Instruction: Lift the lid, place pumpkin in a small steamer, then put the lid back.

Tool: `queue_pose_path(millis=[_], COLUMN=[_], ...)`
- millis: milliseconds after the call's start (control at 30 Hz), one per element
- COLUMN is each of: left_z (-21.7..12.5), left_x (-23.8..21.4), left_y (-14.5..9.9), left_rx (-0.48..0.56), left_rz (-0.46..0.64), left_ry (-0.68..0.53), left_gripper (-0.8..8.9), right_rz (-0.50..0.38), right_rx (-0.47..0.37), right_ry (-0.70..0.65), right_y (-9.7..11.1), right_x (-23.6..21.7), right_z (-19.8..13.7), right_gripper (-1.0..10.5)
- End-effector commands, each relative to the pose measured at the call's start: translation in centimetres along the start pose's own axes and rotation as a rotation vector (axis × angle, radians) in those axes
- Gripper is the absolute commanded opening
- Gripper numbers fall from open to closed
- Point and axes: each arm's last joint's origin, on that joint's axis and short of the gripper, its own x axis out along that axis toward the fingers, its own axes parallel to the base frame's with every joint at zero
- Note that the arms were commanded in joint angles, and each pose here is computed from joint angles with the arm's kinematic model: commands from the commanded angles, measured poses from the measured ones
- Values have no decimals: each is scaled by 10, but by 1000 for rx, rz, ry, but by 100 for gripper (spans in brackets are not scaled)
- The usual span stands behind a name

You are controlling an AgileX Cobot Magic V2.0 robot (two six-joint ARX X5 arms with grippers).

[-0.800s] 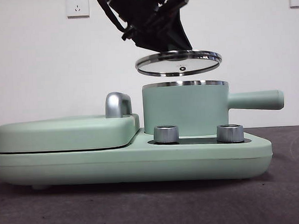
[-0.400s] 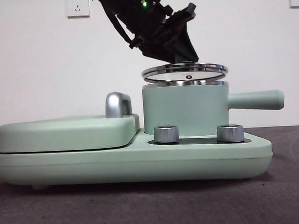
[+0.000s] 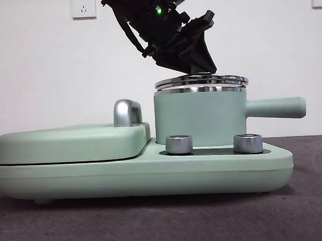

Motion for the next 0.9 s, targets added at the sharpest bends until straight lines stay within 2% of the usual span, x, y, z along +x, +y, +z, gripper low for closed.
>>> queue_pose_path(millis=[33, 267, 667, 900], left_z=[4, 3, 1, -3], left_x=[6, 7, 6, 3], left_y=[-3, -5, 4, 14], left_rx=[22, 47, 64, 39], left_rz=[-9, -84, -66, -48], left_ry=[-22, -31, -24, -4], left_gripper=[15, 15, 15, 15], right_rz=[8, 7, 8, 6], right_rx=[19, 29, 55, 56], right_ry=[-10, -8, -7, -7], right_y=[1, 1, 1, 1], right_x=[-1, -1, -1, -1], right_z=[2, 2, 2, 2], right_gripper=[529, 529, 529, 529])
